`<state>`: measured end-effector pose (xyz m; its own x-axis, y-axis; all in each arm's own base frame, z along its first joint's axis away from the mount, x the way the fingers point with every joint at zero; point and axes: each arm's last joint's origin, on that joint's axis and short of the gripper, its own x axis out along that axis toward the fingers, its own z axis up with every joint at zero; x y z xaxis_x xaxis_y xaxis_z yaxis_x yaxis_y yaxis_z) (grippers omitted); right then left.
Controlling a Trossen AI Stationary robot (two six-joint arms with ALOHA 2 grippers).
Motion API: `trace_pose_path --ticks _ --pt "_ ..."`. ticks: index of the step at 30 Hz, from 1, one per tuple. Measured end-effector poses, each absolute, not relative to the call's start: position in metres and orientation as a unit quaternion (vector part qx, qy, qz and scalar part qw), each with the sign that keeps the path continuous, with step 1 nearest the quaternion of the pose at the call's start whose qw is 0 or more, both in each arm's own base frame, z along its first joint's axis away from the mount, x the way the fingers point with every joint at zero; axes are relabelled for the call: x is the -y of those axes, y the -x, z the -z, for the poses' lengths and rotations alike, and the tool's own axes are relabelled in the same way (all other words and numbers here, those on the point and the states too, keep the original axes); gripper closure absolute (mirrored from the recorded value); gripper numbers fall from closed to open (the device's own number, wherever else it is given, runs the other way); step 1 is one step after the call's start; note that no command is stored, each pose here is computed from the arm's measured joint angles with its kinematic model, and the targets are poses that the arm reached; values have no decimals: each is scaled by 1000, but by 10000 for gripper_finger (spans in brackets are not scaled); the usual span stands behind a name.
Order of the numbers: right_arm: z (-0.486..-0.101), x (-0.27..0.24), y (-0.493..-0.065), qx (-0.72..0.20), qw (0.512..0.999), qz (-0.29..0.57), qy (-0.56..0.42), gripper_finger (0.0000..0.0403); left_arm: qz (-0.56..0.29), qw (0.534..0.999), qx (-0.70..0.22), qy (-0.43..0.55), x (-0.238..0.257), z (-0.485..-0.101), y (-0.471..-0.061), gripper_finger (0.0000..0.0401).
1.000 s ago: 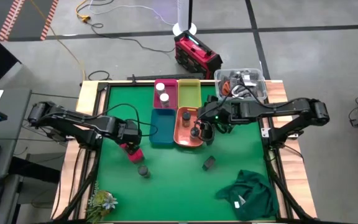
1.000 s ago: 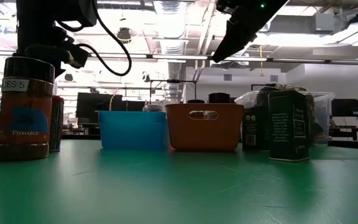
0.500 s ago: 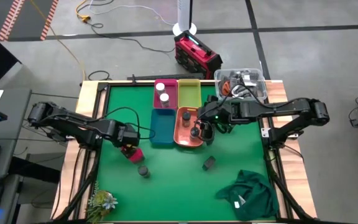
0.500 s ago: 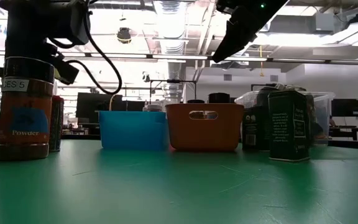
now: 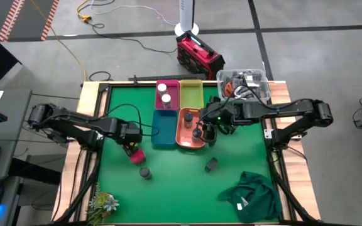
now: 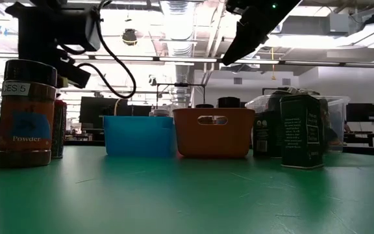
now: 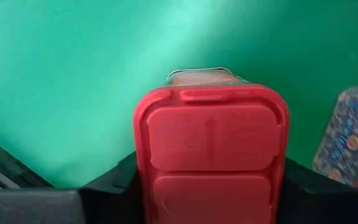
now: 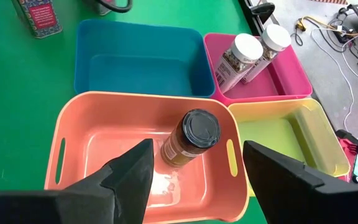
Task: Sort spices by type
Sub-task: Put the top red seasoning can into the yellow tray
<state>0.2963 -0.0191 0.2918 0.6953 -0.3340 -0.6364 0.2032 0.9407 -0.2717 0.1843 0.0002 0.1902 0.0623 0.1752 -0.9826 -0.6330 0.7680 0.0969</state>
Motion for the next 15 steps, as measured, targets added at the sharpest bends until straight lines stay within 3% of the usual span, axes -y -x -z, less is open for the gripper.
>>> trace_pose_path --ticks 6,15 --pt "-292 19 -296 -362 916 147 90 127 -281 721 -611 169 -25 -205 -192 203" --pt "-292 19 -296 -362 916 147 91 127 -281 788 -534 122 -73 -260 -210 201"
